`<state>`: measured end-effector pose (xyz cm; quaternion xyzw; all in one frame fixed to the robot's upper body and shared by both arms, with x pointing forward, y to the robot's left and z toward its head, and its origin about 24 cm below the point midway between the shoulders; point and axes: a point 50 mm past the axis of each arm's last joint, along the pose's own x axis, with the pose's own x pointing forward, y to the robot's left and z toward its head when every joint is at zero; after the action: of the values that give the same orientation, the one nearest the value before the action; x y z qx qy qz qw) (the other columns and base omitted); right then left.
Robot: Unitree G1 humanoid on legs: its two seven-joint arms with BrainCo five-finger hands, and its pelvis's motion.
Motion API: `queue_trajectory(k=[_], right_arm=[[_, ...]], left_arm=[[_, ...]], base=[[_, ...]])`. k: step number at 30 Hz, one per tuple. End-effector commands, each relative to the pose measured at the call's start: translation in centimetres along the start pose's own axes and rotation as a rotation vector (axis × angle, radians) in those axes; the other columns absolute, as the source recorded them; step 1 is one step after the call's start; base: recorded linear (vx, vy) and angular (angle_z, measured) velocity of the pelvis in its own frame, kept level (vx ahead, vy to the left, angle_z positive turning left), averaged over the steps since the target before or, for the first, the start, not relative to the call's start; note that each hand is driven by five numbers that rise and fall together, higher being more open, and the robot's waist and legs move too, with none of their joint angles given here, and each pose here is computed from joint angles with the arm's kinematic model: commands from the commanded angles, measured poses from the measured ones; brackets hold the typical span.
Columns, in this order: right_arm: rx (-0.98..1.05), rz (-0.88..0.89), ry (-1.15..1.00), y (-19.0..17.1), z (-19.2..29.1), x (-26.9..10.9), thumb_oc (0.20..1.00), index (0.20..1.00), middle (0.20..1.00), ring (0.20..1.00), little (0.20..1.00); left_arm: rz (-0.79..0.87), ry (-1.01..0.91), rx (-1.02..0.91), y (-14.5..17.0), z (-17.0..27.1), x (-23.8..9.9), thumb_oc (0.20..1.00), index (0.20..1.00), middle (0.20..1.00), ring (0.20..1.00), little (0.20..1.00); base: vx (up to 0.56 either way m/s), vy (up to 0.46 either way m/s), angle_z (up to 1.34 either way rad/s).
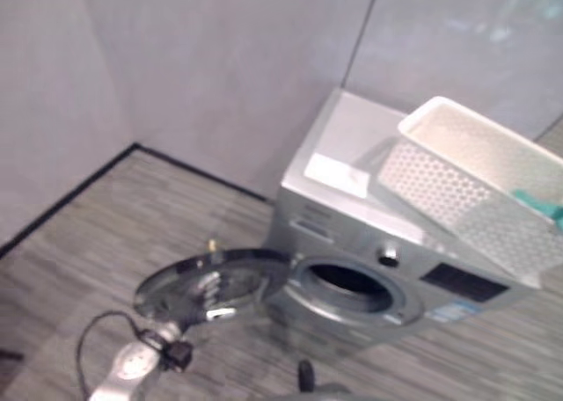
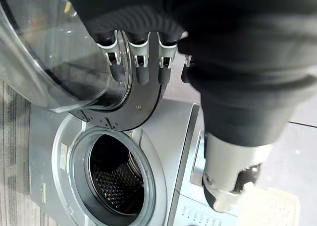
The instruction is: Grab the laundry basket,head to the washer,open it,put in the laundry and shut it.
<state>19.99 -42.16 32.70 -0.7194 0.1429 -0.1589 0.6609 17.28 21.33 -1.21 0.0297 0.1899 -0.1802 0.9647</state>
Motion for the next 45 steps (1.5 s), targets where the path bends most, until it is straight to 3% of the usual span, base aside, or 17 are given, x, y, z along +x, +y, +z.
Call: queue_trajectory(k=[1,9,20,27,45], right_arm=[[0.055,-0.162,0.189,-3.4,-3.7,-0.4,1.000,1.000,1.000,1.000,1.000],[0.022,-0.094,0.317,-0.9,-5.5,0.7,1.000,1.000,1.000,1.000,1.000],[0.060,-0.071,0.135,-0.7,-1.8,1.9,1.000,1.000,1.000,1.000,1.000],[0.116,0.078,0.035,2.3,-0.1,2.1,1.000,1.000,1.000,1.000,1.000],[0.020,0.180,0.100,3.1,-1.7,0.7,1.000,1.000,1.000,1.000,1.000]], left_arm=[[-0.019,-0.128,0.039,0.0,2.8,1.7,1.000,1.000,1.000,1.000,1.000],[0.007,-0.103,0.070,0.9,2.8,1.4,1.000,1.000,1.000,1.000,1.000],[0.012,-0.095,0.030,0.6,2.2,1.2,1.000,1.000,1.000,1.000,1.000],[0.011,-0.093,0.047,1.1,2.4,0.5,1.000,1.000,1.000,1.000,1.000],[0.068,-0.073,0.062,2.1,1.9,-0.4,1.000,1.000,1.000,1.000,1.000]], base=[[-0.01,-0.036,0.24],[-0.01,-0.031,0.20],[0.00,-0.009,0.02],[0.00,-0.034,-0.25],[0.00,0.001,-0.02]])
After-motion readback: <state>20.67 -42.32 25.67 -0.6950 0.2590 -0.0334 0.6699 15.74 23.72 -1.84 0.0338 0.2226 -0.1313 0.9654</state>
